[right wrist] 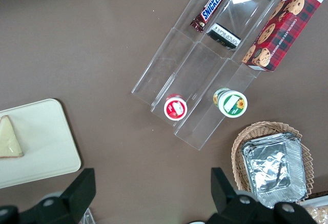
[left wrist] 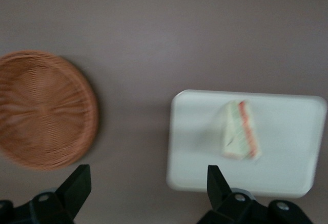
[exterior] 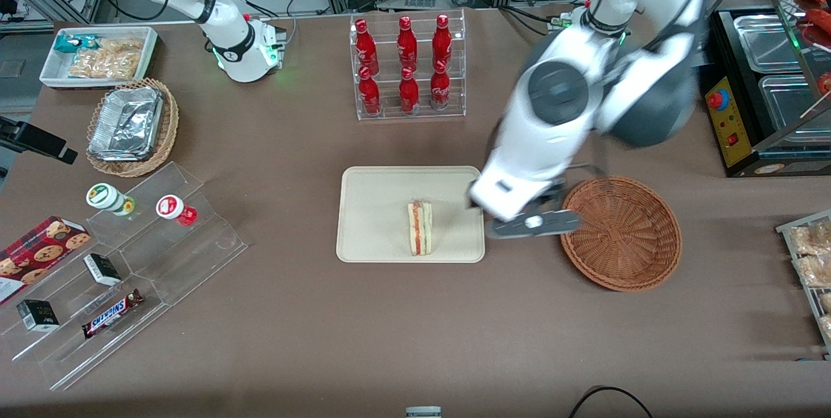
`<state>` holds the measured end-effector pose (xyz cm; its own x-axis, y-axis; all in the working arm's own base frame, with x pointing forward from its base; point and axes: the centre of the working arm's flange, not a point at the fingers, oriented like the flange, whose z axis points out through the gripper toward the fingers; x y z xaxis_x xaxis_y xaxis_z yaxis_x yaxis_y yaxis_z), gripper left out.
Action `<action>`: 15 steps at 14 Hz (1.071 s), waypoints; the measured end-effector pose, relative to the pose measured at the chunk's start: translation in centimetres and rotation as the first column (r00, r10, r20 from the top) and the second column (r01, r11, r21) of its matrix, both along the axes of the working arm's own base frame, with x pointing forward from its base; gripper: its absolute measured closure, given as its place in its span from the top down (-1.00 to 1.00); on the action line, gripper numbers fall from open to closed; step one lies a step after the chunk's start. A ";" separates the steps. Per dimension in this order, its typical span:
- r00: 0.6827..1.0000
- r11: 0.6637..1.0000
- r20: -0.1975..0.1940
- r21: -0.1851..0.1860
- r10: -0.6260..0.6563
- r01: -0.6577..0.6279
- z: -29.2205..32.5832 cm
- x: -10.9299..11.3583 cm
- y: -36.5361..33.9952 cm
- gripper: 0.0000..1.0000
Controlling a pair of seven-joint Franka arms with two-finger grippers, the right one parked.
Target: Place sandwich from basket to tray
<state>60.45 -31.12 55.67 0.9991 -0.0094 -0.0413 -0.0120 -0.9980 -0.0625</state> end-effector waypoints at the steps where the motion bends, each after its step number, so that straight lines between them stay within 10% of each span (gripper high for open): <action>1: 0.998 0.999 -0.047 0.020 -0.044 0.045 2.0 -0.5 3.6 1.00; 4: 0.986 0.996 -0.139 -0.005 -0.088 0.089 6.8 -2.2 13.5 1.00; 15: 0.986 0.997 -0.156 0.029 -0.067 0.073 9.4 -9.6 17.6 1.00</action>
<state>50.89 -13.52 65.03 0.9776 -0.0751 -0.1965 -0.0941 -0.9916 -0.0892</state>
